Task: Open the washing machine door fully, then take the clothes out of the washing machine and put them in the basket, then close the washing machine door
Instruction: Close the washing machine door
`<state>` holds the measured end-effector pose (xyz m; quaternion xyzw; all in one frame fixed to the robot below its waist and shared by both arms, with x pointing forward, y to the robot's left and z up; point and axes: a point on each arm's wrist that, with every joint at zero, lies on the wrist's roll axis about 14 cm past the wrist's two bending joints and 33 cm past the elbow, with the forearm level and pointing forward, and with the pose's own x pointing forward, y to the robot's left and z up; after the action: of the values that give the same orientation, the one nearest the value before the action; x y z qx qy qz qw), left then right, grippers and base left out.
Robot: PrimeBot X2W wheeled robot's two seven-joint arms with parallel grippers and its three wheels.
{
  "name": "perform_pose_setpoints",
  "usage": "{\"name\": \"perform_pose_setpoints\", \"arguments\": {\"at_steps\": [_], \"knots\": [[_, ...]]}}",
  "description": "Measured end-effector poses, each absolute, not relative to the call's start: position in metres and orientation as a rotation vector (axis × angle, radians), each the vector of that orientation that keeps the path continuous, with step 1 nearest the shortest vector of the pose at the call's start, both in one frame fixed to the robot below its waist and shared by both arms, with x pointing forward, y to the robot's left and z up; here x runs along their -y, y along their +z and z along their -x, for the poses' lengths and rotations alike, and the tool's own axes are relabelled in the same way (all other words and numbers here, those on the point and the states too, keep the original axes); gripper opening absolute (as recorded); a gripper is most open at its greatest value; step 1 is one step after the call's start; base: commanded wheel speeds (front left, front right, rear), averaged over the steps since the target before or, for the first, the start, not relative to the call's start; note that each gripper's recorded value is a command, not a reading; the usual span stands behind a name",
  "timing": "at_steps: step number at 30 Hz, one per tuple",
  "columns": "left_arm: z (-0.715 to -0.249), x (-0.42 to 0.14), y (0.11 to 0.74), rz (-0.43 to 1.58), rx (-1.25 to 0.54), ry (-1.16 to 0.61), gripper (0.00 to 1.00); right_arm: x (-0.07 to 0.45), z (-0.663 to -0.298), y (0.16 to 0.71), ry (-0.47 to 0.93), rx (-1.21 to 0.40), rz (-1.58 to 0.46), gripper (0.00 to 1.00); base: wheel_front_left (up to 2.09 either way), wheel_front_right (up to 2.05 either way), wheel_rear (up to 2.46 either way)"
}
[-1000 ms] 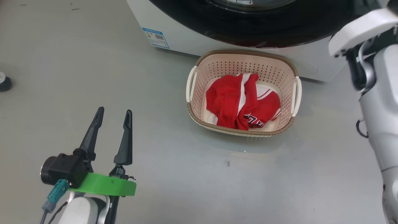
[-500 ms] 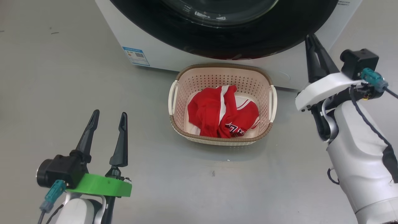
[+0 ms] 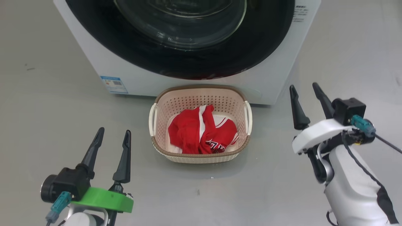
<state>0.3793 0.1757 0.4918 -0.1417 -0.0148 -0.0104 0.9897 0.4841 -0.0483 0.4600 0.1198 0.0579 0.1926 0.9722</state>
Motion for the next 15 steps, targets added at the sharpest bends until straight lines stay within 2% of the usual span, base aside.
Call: {"name": "perform_pose_setpoints", "arguments": {"at_steps": [15], "knots": [[-0.359, -0.136, 0.49, 0.306, -0.005, -0.141, 1.0, 0.108, -0.418, 0.47, 0.213, -0.078, -0.232, 1.0, 0.0, 0.0, 0.0]]}}
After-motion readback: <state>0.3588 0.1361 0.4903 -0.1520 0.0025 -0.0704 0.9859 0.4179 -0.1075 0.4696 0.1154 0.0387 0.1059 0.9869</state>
